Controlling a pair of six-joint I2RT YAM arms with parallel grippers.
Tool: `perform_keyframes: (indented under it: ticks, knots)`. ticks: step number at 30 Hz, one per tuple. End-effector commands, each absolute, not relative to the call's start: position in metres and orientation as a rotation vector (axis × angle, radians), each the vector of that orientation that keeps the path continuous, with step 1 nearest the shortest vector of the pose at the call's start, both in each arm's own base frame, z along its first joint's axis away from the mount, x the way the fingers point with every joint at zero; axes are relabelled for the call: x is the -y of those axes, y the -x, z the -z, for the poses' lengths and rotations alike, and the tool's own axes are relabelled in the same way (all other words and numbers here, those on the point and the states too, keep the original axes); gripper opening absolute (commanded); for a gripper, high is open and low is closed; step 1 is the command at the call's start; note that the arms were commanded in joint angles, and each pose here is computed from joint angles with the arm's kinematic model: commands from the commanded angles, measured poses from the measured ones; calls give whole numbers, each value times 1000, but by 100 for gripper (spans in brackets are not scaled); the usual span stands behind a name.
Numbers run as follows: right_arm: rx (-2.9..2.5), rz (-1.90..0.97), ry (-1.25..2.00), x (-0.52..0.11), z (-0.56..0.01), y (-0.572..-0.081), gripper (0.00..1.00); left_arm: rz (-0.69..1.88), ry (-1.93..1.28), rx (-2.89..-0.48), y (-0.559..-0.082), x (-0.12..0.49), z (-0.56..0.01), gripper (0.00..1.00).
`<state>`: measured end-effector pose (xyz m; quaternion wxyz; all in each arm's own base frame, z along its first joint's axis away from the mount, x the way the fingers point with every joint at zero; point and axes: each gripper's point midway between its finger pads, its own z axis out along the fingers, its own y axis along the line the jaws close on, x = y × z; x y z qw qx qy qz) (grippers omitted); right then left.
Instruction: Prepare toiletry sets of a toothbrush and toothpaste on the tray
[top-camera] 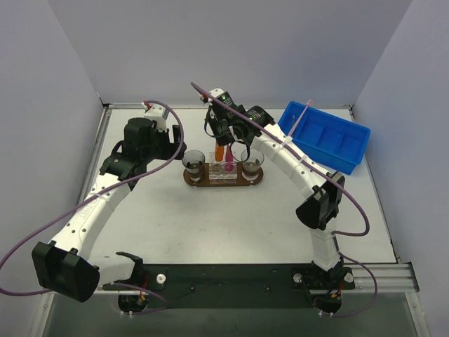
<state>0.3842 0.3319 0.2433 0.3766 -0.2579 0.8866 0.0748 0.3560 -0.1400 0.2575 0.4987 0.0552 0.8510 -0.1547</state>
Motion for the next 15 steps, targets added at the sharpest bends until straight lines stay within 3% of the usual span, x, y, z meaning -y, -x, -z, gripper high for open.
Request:
perform_keyframes:
  ticks: [1,15]
  knots:
    - [-2190,-196,655,-337,-264,-393,0,358,-131,-2009,-362,137,-275,84]
    - [-2202,-209,687,-343,-250,-394,0,353,-139,-2010,-363,137,-275,84]
